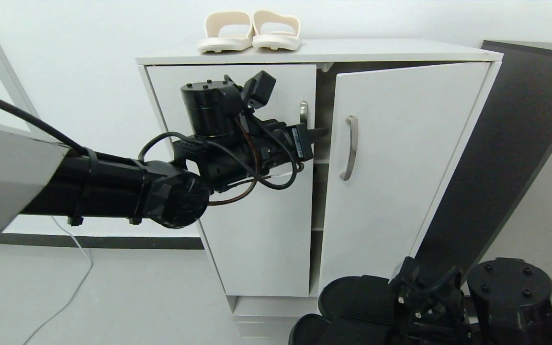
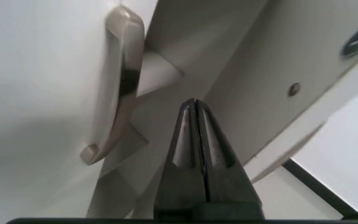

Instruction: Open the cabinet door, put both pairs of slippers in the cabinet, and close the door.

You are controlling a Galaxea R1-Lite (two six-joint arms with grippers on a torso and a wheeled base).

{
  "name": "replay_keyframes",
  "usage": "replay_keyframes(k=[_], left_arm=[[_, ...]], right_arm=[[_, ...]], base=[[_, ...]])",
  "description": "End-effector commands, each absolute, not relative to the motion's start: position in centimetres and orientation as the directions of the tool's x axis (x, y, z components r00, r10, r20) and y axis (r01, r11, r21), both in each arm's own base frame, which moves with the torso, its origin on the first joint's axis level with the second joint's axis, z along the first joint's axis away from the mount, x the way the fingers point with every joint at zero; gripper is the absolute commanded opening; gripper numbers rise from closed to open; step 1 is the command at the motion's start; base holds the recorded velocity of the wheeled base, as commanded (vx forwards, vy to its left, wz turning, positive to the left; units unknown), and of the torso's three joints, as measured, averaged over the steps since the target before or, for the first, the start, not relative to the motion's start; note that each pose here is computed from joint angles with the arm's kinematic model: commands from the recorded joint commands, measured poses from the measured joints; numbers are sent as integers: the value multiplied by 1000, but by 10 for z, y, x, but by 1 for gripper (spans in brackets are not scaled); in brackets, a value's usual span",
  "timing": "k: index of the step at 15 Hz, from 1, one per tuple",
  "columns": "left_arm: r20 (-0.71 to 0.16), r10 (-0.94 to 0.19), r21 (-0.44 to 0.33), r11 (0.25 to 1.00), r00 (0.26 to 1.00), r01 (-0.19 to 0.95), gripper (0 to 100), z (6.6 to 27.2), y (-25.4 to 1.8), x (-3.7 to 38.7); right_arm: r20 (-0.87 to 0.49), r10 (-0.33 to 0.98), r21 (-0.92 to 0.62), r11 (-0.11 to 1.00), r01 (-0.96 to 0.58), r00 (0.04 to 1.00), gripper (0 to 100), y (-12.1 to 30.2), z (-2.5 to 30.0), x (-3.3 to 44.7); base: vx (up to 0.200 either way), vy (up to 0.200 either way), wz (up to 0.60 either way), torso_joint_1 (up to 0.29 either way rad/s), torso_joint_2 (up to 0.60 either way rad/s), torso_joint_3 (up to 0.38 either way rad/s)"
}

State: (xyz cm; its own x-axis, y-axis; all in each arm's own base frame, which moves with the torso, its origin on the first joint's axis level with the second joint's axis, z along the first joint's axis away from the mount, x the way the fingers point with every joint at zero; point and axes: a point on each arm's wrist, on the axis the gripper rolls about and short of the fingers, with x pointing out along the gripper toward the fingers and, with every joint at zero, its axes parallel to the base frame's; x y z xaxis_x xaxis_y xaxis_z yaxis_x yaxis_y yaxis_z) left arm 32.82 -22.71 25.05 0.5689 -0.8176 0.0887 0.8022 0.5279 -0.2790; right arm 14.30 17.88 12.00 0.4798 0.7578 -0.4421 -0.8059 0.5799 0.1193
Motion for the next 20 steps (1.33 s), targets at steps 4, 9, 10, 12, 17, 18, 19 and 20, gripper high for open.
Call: replay_keyframes(k=[4, 9, 10, 12, 17, 18, 19, 20], left_arm=[[83, -822, -305, 518, 564, 799, 0, 244, -236, 332], [108, -852, -299, 463, 512, 834, 0, 239, -266, 295], [124, -864, -295, 438, 488, 849, 0, 243, -273, 282], [136, -891, -291, 382, 433, 877, 0, 249, -283, 259], [182, -781, -287, 539, 597, 792, 0, 272, -236, 265], [187, -710, -280, 624, 679, 730, 0, 278, -209, 262], [173, -633, -266, 708, 755, 654, 0, 281, -180, 250], [141, -548, -229, 793, 825, 565, 0, 281, -152, 230]], right_arm=[[-473, 765, 121, 548, -828, 437, 0, 181, 113, 133], [-483, 774, 123, 524, -843, 410, 0, 183, 110, 126], [-483, 774, 123, 524, -843, 410, 0, 183, 110, 126], [-481, 775, 123, 522, -844, 410, 0, 183, 110, 125], [-444, 700, 109, 662, -741, 560, 0, 190, 119, 158], [-433, 623, 97, 750, -654, 651, 0, 192, 121, 174], [-426, 539, 85, 824, -561, 727, 0, 191, 120, 190], [-418, 478, 74, 866, -495, 773, 0, 190, 121, 202]], base=[[-100, 0, 0, 2, 2, 0], [-200, 0, 0, 2, 1, -1], [-200, 0, 0, -2, 2, 2], [-200, 0, 0, 2, 0, 2], [-80, 0, 0, 2, 2, 0], [0, 0, 0, 0, 0, 0], [0, 0, 0, 0, 0, 0], [0, 0, 0, 0, 0, 0]])
